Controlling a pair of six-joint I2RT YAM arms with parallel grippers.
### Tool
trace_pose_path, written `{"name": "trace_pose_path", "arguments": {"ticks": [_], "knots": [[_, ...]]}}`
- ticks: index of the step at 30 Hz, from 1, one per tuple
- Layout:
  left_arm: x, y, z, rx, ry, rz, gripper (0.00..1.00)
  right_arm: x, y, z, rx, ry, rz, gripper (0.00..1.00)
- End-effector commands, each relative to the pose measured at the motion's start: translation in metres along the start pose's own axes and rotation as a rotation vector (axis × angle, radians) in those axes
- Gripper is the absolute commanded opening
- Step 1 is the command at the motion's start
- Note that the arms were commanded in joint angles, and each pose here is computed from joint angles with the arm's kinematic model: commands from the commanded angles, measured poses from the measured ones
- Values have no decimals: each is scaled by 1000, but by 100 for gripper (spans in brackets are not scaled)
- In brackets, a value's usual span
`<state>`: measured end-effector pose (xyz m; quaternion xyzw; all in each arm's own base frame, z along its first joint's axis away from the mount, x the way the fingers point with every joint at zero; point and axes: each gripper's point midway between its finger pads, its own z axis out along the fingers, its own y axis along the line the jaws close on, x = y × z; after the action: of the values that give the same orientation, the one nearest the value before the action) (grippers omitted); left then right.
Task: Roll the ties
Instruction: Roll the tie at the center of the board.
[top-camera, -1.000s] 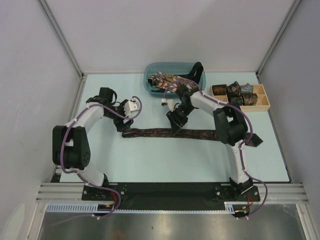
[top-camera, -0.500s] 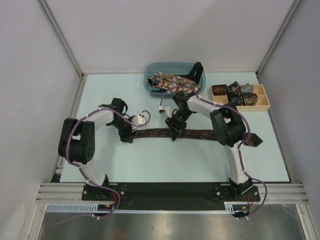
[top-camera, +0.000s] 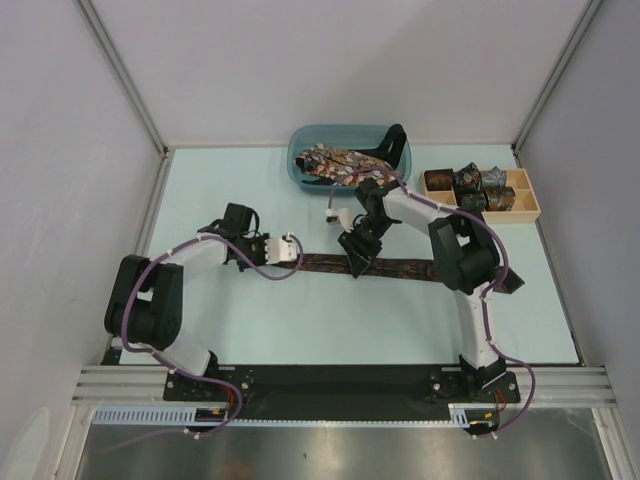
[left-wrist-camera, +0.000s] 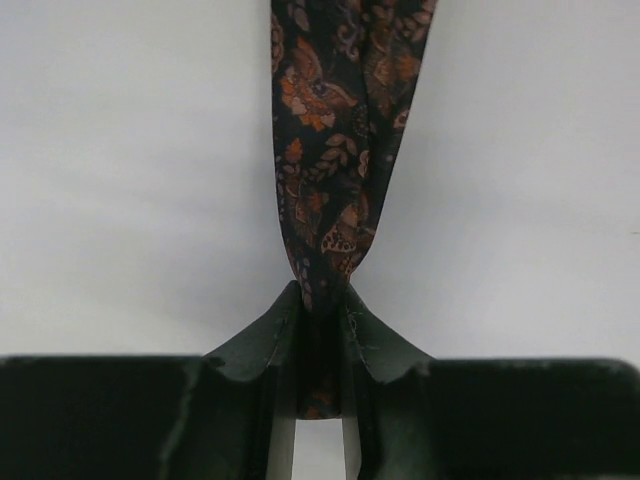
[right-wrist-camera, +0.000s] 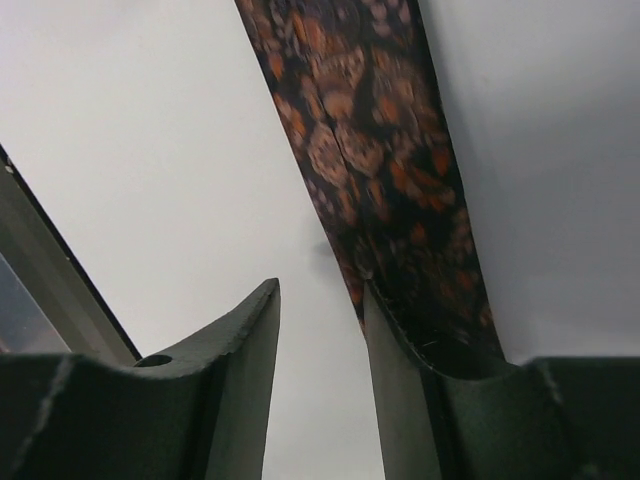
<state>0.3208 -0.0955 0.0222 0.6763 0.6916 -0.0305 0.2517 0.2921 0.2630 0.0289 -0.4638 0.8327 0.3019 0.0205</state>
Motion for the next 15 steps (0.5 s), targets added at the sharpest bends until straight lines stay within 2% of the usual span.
{"name": "trace_pose_path", "arguments": {"ticks": [1, 5, 8, 10, 15], "knots": [[-3, 56, -6, -161, 7, 5, 22, -4, -5, -26, 70, -22, -61, 46], [-1, 49, -2, -129, 9, 25, 18, 3, -15, -37, 138, -28, -52, 48], [3, 34, 3, -87, 13, 13, 18, 1, -20, -49, 208, -62, -78, 57], [3, 31, 3, -79, 10, 4, 19, -7, -18, -55, 221, -93, -87, 63], [5, 24, 5, -62, 11, -20, 21, -38, -11, -55, 184, -172, -62, 67]]}}
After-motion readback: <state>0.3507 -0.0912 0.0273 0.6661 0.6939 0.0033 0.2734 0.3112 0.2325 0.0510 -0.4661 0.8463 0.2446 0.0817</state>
